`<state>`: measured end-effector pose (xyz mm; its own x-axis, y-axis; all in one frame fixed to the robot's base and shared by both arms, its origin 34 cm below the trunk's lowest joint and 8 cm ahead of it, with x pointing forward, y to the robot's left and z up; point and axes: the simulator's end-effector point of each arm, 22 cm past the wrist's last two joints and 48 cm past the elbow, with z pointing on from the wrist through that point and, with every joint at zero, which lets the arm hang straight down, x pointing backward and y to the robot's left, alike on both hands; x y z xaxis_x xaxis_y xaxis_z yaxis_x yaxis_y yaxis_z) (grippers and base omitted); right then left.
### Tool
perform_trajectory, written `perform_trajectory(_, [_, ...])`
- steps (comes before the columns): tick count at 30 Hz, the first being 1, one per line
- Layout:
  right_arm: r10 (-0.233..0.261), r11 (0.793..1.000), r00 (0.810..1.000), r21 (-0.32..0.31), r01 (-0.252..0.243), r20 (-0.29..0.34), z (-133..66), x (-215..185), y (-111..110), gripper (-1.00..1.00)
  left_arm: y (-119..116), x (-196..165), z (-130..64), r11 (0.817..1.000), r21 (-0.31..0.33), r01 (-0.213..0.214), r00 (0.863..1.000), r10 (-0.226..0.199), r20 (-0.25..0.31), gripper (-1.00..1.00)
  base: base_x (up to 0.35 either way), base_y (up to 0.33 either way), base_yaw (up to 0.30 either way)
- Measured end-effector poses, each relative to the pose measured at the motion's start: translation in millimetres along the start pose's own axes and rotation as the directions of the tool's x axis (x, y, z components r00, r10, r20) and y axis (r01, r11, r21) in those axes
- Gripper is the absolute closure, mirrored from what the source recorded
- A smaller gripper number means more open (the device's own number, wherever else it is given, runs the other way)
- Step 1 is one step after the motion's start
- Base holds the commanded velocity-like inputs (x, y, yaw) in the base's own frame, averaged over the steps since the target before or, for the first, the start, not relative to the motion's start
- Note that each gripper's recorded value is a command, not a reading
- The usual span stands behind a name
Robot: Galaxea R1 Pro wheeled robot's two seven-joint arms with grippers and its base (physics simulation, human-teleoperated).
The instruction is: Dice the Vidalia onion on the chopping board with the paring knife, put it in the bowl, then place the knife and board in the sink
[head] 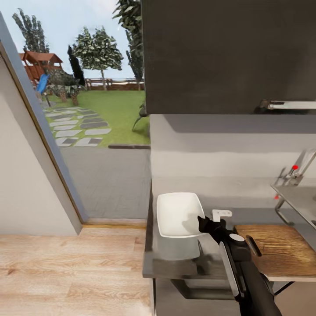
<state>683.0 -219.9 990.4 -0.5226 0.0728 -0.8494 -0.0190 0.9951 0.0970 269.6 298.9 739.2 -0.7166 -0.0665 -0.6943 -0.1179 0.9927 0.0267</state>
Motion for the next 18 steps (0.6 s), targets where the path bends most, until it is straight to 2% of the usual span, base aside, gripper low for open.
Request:
perform_trajectory(9, [-0.001,1.0,1.0,-0.001,0.001,0.014,-4.1,-7.1,0.8,1.0,-0.4,-4.2,1.0,1.0,0.001,0.001,1.0,-0.001,0.014,-1.0,0.217,0.031,0.0])
perform_trajectory(18, [-0.001,1.0,1.0,0.008,0.001,0.015,-4.4,-7.8,-0.5,1.0,-0.5,-4.4,1.2,1.0,0.001,0.001,1.0,-0.001,0.015,-1.0,0.035,0.0,0.0])
